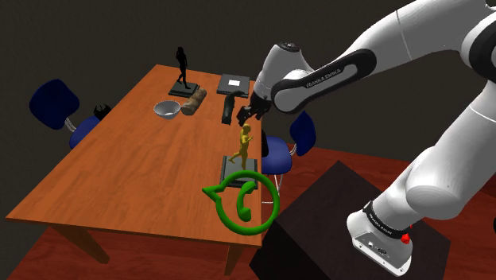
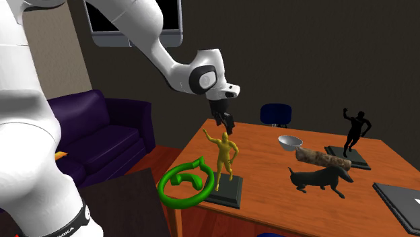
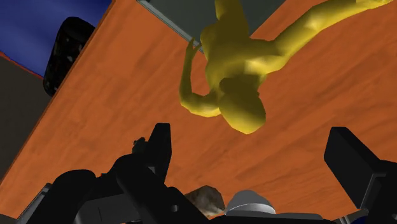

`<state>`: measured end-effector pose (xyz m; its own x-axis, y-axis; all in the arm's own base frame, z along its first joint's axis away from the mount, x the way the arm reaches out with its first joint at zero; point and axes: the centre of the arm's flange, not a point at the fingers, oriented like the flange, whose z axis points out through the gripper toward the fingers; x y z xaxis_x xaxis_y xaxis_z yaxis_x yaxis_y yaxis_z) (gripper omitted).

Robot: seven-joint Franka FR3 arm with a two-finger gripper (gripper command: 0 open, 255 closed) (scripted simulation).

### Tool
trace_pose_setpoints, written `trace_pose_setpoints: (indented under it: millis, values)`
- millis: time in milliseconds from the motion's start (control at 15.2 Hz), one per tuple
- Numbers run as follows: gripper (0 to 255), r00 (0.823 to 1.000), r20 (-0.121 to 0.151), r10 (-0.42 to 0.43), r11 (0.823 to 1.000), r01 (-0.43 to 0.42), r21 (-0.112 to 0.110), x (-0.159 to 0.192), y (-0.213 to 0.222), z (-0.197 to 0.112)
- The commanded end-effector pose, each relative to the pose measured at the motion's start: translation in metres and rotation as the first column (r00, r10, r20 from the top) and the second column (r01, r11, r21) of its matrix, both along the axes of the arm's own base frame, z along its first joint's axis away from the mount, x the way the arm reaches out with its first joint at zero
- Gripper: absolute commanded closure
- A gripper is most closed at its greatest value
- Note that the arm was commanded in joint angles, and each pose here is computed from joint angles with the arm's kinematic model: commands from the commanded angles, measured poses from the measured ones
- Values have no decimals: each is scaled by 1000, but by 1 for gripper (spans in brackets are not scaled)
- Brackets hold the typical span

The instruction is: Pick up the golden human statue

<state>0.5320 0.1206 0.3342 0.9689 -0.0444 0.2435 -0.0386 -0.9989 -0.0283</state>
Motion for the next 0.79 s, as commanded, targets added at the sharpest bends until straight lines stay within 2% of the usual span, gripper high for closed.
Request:
trace_pose_setpoints:
  millis: [0, 462, 528, 726]
  values:
    - [0, 1000, 2, 1, 1000, -1, 0, 5, 1, -12]
    - [0, 1000, 2, 1, 1000, -1, 0, 5, 1, -42]
    - [255, 1000, 2, 1, 1000, -1, 0, 4, 1, -43]
    - [255, 1000, 2, 1, 1000, -1, 0, 5, 1, -43]
